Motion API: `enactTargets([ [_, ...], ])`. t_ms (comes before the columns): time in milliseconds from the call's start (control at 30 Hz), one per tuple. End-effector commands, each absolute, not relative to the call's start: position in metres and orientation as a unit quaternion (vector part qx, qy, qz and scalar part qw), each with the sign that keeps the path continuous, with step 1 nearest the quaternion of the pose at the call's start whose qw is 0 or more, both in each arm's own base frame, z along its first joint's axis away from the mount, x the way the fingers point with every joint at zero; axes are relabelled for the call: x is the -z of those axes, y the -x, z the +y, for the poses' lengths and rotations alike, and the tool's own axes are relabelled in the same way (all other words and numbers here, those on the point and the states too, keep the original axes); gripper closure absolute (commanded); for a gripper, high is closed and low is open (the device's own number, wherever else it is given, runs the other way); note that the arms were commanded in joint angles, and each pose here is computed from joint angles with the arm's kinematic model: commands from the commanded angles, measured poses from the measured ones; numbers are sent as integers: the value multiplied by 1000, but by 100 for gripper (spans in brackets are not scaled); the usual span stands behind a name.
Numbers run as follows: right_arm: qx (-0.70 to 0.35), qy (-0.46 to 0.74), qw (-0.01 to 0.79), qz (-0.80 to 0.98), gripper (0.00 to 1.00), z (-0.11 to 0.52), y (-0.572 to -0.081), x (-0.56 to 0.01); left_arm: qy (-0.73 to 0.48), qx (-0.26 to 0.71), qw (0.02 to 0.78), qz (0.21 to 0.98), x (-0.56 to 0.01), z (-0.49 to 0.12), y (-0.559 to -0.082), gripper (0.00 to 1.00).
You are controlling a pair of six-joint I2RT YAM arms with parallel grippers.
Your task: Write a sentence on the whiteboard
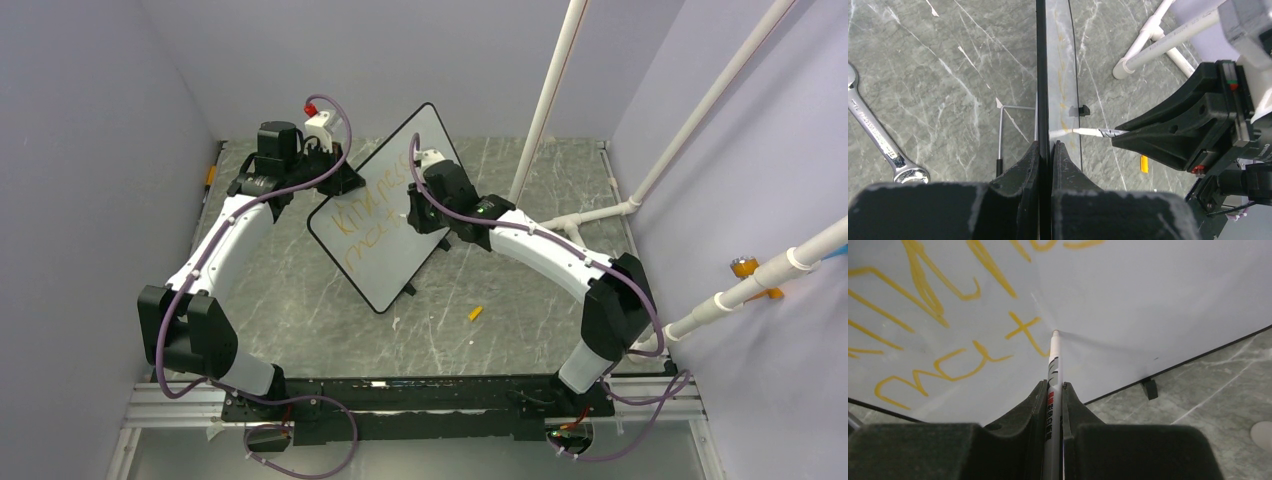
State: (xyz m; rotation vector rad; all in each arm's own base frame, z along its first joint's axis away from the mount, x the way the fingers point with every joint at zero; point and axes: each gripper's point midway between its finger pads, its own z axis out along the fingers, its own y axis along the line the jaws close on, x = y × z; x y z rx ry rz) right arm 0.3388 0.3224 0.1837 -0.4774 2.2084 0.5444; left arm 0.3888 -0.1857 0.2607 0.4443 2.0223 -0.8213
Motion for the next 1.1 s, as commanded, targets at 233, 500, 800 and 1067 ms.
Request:
enactTargets([
  [233, -215, 172, 458, 845, 100, 318, -354, -236, -235, 308, 436, 812, -250, -193, -379, 100],
  [500, -231, 175, 453, 843, 100, 328, -357, -236, -236, 309, 437, 811, -251, -194, -378, 100],
  [800, -216, 166, 448, 851, 100, 327, -372, -223, -237, 308, 437, 811, -251, -194, -378, 100],
  [1067, -212, 156, 452, 852, 100, 318, -383, -226, -237, 309, 436, 811, -251, -195, -377, 100],
])
